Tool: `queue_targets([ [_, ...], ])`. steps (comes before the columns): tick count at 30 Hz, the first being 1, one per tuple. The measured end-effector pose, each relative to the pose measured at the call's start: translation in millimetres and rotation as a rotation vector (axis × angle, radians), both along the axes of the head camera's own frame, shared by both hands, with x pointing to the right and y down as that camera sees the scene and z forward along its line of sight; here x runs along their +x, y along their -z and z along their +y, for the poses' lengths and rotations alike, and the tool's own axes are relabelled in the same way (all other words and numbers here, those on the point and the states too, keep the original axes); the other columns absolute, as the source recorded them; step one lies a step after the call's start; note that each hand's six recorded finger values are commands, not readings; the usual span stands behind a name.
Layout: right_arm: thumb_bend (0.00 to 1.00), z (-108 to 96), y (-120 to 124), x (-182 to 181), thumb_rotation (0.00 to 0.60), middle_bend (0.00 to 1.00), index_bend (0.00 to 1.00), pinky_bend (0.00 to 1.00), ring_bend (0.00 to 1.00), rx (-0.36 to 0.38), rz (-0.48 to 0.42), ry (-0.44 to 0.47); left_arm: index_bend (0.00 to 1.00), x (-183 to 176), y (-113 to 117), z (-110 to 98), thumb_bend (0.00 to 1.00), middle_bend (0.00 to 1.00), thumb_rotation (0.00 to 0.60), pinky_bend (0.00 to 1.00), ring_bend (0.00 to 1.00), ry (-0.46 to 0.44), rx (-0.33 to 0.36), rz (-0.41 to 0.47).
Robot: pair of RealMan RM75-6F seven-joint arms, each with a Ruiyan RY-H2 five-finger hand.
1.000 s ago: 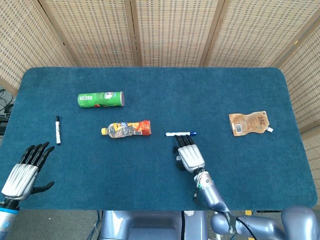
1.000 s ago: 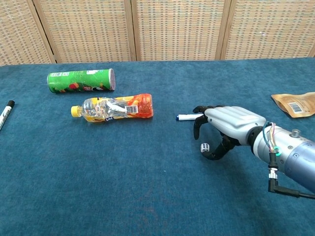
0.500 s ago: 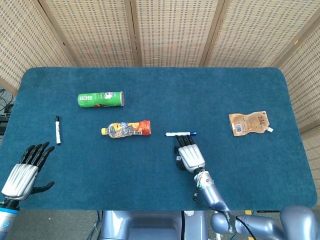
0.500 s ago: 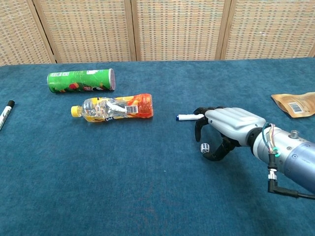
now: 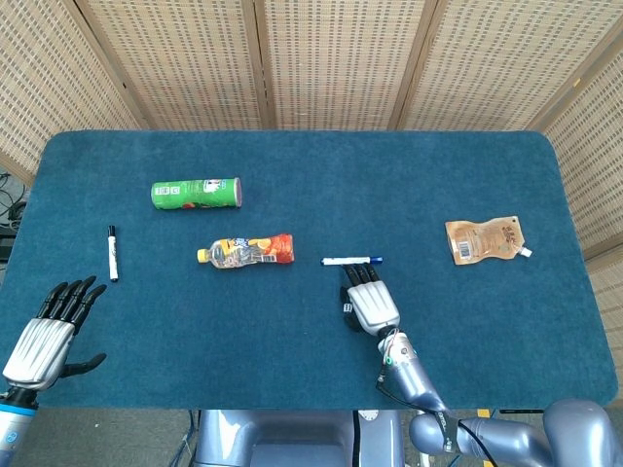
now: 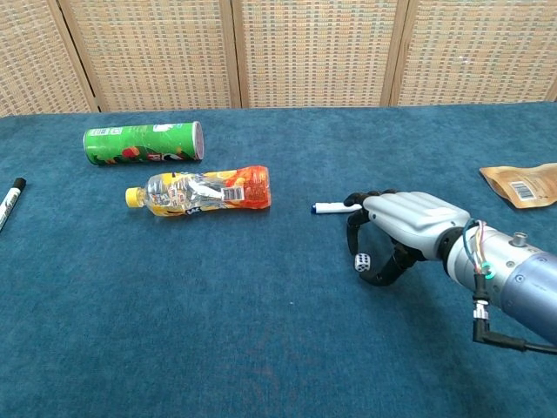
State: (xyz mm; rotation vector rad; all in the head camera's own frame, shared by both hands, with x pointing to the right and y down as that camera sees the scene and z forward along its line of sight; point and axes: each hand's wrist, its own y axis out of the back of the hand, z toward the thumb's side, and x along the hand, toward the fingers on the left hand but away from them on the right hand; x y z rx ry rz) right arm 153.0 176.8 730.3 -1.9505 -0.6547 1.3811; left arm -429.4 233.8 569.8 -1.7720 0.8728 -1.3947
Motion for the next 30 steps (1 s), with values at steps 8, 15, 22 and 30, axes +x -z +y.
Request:
queue_targets([
  [8,0.4,-1,-1,1,0.6,0.1,0.48,0.0,0.0,0.003,0.001,-0.003,0.0,0,0,0,0.17,0.0,0.6,0.0,0.0,-0.001,-0.003,0.0],
  [15,0.41,-1,-1,1,0.6,0.11,0.49,0.0,0.0,0.006,0.001,-0.005,0.0,0,0,0,0.17,0.0,0.6,0.0,0.0,0.001,-0.004,0.001],
  [22,0.41,-2,1,0,0.6,0.12,0.5,0.0,0.0,0.015,0.001,-0.004,0.0,0,0,0,0.17,0.0,0.6,0.0,0.0,0.001,-0.005,0.002],
  [30,0.41,-16,15,4,0.6,0.12,0.5,0.0,0.0,0.073,0.016,0.0,0.0,-1,0,-1,0.17,0.0,0.6,0.0,0.0,0.002,-0.004,0.003],
])
